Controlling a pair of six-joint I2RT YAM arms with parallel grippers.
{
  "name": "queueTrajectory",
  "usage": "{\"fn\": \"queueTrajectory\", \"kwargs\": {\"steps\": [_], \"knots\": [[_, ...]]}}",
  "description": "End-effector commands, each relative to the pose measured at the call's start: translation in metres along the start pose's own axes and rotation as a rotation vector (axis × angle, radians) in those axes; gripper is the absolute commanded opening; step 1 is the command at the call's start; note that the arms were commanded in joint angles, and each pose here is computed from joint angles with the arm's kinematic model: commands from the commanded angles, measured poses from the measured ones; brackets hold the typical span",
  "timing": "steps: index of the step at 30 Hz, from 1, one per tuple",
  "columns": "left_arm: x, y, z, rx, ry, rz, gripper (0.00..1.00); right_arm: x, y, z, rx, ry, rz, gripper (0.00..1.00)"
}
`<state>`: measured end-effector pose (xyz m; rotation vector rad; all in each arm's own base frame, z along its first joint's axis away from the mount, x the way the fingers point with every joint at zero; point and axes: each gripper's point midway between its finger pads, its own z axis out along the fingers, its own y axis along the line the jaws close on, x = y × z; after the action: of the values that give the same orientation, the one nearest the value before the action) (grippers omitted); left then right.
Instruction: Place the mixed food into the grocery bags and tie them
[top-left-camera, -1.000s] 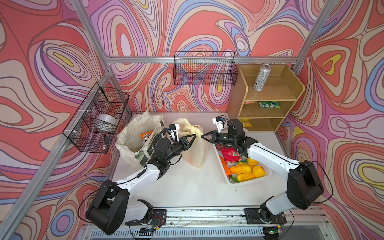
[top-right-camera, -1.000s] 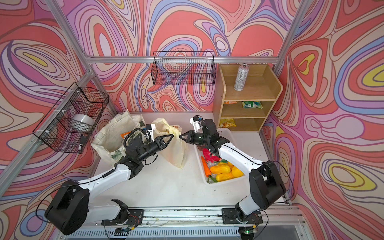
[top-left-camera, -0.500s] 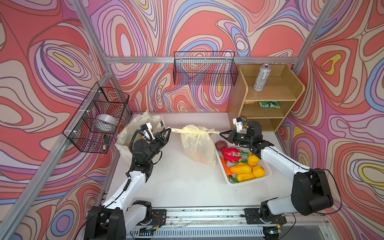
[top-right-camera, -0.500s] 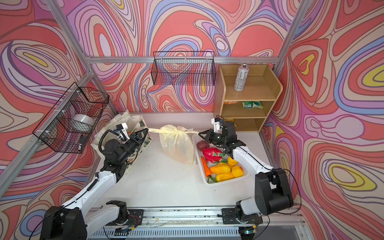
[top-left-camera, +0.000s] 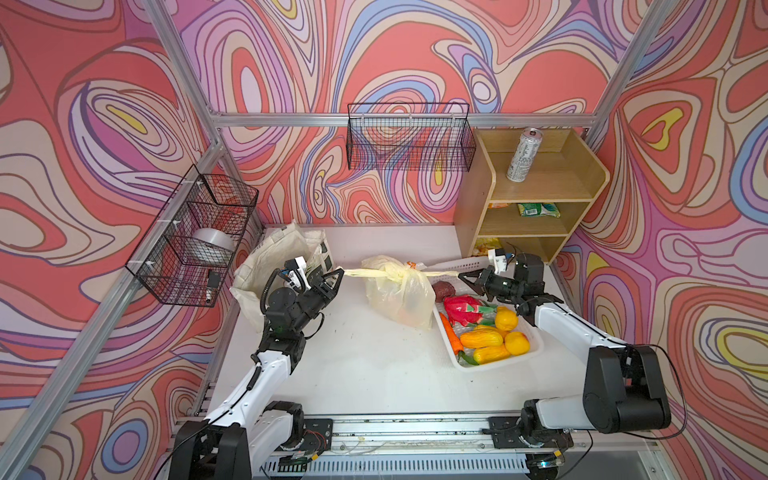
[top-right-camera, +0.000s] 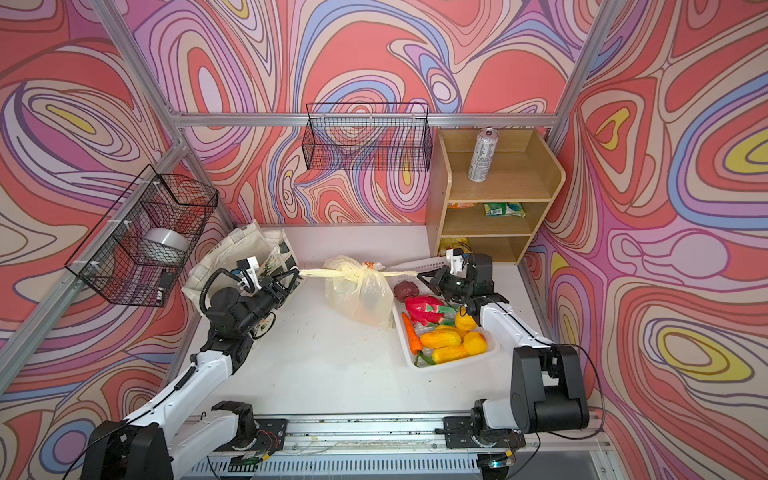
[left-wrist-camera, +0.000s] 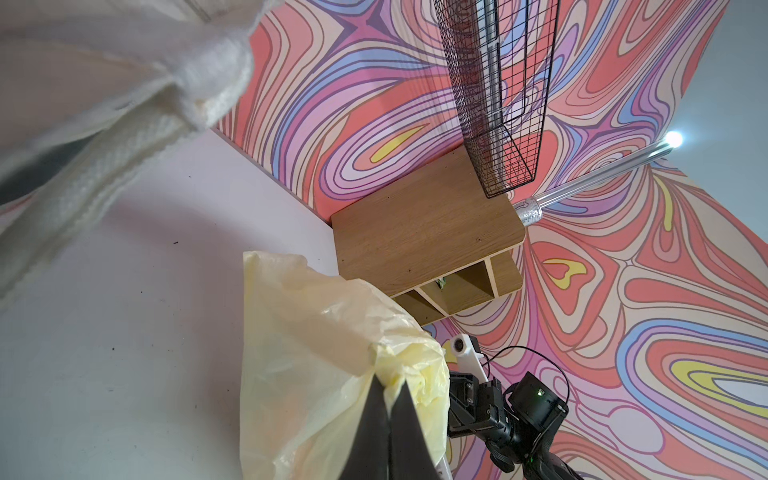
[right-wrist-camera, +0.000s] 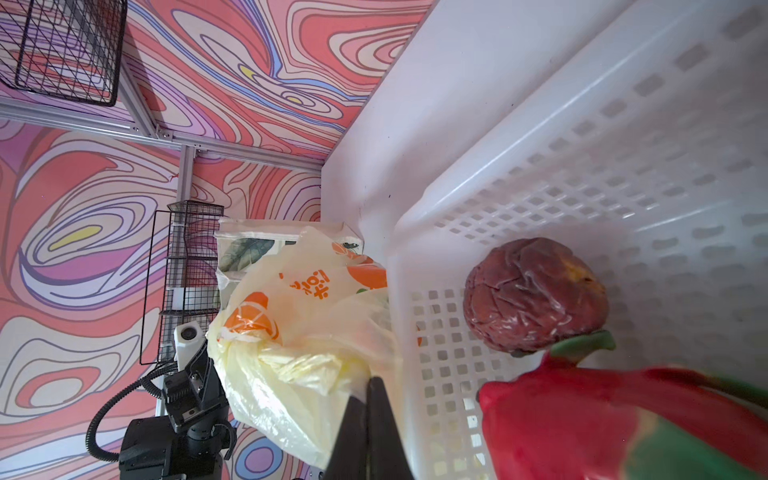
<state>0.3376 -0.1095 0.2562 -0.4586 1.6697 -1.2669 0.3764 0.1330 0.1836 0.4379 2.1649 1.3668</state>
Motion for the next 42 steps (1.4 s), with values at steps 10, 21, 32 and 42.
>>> {"fn": "queueTrajectory", "kwargs": {"steps": [10, 21, 32, 42], "knots": [[-0.056, -0.053, 0.015, 0.057, -0.081, 0.16, 0.0, -0.041, 0.044, 0.007, 0.035, -0.103, -0.13, 0.0], [0.0, -0.106, 0.078, 0.124, 0.197, 0.27, 0.0, 0.031, 0.17, 0.074, -0.055, 0.126, -0.552, 0.0], [0.041, -0.109, 0.128, 0.178, 0.251, 0.185, 0.0, 0.096, 0.202, 0.118, -0.193, 0.238, -0.642, 0.0], [0.02, -0.105, 0.112, 0.099, 0.228, 0.302, 0.5, 0.1, 0.169, 0.122, -0.115, 0.234, -0.613, 0.0]]}}
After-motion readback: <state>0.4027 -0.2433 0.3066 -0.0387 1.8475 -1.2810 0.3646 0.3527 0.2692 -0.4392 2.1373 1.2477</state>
